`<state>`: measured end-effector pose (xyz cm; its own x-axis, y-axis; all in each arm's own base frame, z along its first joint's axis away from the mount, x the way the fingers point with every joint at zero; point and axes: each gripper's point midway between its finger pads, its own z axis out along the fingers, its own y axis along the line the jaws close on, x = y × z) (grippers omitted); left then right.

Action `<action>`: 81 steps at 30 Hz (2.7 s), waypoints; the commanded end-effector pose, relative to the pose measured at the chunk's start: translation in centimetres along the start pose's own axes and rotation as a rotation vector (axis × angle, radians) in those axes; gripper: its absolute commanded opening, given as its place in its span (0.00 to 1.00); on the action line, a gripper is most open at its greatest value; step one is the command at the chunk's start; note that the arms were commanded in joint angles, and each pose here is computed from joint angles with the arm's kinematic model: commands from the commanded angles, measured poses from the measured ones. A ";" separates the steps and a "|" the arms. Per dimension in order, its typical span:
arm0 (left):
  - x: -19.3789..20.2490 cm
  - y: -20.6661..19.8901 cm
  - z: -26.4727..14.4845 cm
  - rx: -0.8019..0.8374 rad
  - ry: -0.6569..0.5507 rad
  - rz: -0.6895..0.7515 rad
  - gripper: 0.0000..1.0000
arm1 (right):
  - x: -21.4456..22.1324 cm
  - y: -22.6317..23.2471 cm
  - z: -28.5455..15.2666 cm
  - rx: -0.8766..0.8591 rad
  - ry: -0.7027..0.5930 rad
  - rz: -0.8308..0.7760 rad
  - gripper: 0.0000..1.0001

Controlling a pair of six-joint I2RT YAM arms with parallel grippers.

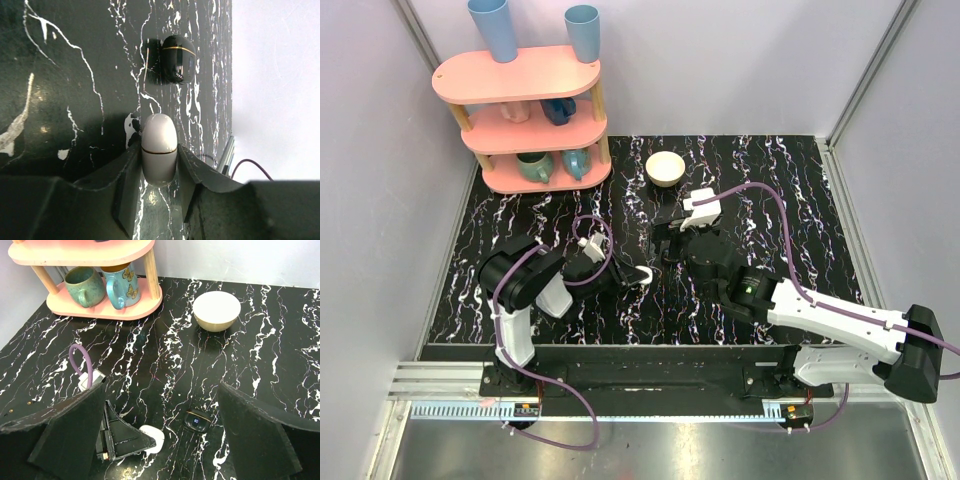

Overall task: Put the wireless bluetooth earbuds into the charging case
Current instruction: Place the charging case with the earbuds at the center of the board, then reset both arms

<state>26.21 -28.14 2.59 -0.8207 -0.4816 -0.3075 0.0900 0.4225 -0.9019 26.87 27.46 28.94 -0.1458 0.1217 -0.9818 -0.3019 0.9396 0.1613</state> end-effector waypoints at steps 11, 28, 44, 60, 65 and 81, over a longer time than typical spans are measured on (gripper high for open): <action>-2.4 -4.4 -0.7 0.072 -0.066 0.209 0.59 | -1.9 -0.3 -0.1 -0.012 -0.022 0.064 1.00; -7.5 -7.6 -5.4 -0.105 -0.217 0.540 0.77 | -1.4 -4.5 0.4 0.085 -0.011 0.105 1.00; -15.4 -12.0 -14.2 -0.315 -0.605 0.712 0.99 | 4.0 -17.8 2.6 0.314 0.205 0.323 1.00; -16.4 -12.4 -15.3 -0.330 -0.685 0.644 0.99 | 5.1 -26.4 3.7 0.409 0.263 0.457 1.00; -16.7 -12.5 -15.6 -0.334 -0.703 0.639 0.99 | 5.2 -26.5 4.1 0.397 0.289 0.413 1.00; -19.2 -8.6 -19.6 -0.626 -0.884 0.472 0.99 | 6.7 -27.6 4.3 0.425 0.344 0.322 1.00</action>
<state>29.87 -9.32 20.48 -0.1584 -0.4088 -0.8988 -0.1244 0.9113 -0.3926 37.28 5.09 15.59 -0.5496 0.4056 -0.7303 0.1810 0.9113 0.3699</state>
